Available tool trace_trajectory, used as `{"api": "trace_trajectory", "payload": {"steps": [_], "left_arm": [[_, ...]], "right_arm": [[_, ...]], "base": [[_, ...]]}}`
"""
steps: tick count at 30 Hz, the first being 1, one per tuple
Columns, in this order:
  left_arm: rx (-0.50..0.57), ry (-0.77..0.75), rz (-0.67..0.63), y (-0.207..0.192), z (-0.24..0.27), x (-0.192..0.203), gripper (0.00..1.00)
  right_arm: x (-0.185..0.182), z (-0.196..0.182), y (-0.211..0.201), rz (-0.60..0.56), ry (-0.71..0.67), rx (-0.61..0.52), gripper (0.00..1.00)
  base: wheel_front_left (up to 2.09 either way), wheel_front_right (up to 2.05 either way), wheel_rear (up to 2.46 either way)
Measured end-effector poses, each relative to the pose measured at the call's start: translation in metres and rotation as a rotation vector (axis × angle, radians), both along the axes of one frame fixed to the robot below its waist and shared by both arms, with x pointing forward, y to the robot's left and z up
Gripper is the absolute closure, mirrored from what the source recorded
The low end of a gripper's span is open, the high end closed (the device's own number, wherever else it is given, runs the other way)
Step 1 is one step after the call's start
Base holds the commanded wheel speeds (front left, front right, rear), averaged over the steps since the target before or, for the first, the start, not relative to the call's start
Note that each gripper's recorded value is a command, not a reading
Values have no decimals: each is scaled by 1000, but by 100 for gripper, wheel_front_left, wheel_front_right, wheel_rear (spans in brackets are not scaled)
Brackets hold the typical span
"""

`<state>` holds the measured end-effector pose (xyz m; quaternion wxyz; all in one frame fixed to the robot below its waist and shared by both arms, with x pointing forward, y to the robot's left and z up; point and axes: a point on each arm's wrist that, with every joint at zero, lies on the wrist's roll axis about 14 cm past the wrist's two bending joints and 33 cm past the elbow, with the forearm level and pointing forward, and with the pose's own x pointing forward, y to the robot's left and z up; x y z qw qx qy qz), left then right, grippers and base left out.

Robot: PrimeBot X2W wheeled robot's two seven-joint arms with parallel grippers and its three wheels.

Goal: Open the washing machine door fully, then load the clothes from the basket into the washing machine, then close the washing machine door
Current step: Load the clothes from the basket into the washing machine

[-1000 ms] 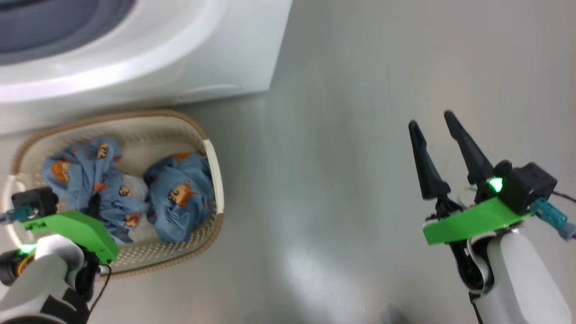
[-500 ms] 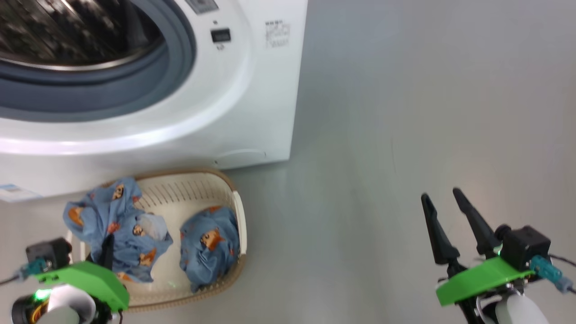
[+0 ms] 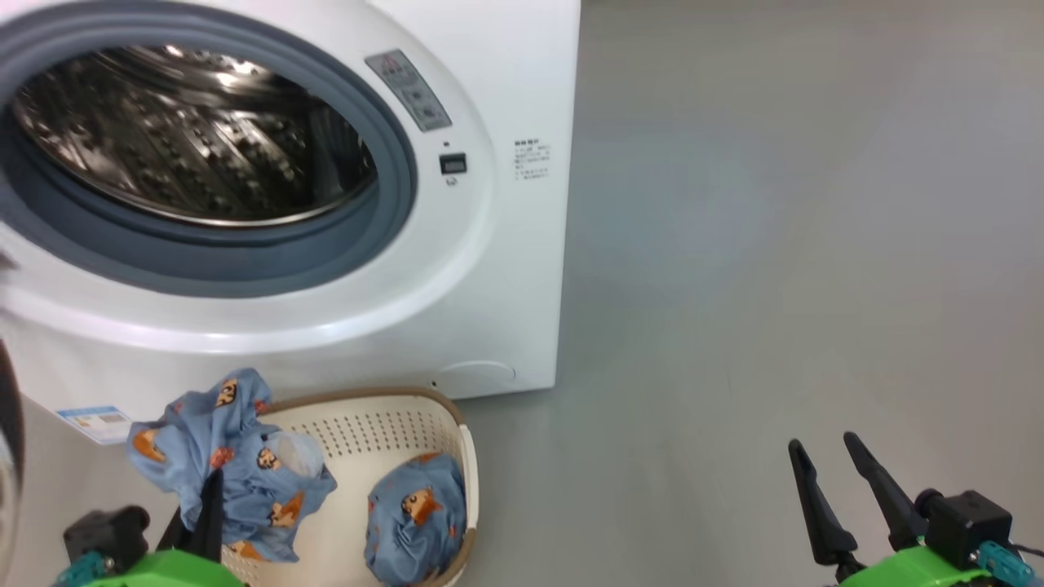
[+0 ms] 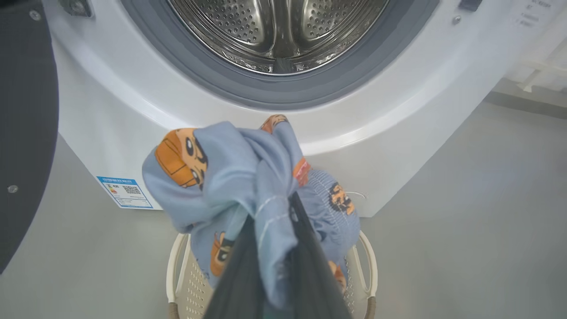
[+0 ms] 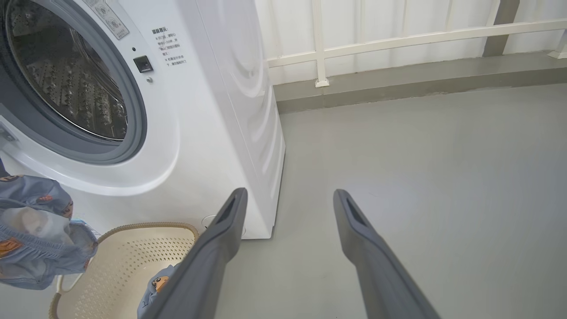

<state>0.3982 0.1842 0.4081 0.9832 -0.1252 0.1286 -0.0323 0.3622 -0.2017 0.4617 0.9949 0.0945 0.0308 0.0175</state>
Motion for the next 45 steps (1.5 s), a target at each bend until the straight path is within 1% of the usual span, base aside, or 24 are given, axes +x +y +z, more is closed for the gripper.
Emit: {"api": "trace_trajectory", "payload": {"steps": [8,15,20,24,29,32,35,38,39,42,45], "left_arm": [[35,-152,43,13,44,-24,100],[51,-242,91,25,70,-45,100],[52,-268,108,28,78,-55,100],[69,-285,109,29,83,-53,100],[68,-267,112,28,78,-49,100],[59,-267,108,26,77,-38,100],[53,-307,93,21,89,-16,100],[59,-350,72,17,103,10,100],[65,-374,60,16,110,27,100],[77,-409,45,15,120,54,100],[53,-456,40,11,133,84,100]], "right_arm": [[-11,12,-3,-1,-35,-2,0],[-16,14,-7,-13,-43,-4,0],[-13,18,-9,-18,-57,-4,0],[-10,16,-8,-18,-49,-4,0],[-8,10,-8,-18,-33,-2,0],[-7,5,-9,-23,-16,-1,0],[-2,0,-9,-23,-2,-1,0],[11,1,-6,-17,-8,1,0],[21,2,-5,-14,-16,3,0],[33,-1,-4,-14,-13,5,0],[42,-8,-3,-17,2,7,0]], "base": [[0,0,0],[0,0,0],[0,0,0],[0,0,0],[0,0,0],[0,0,0],[0,0,0],[0,0,0],[0,0,0],[0,0,0],[0,0,0]]}}
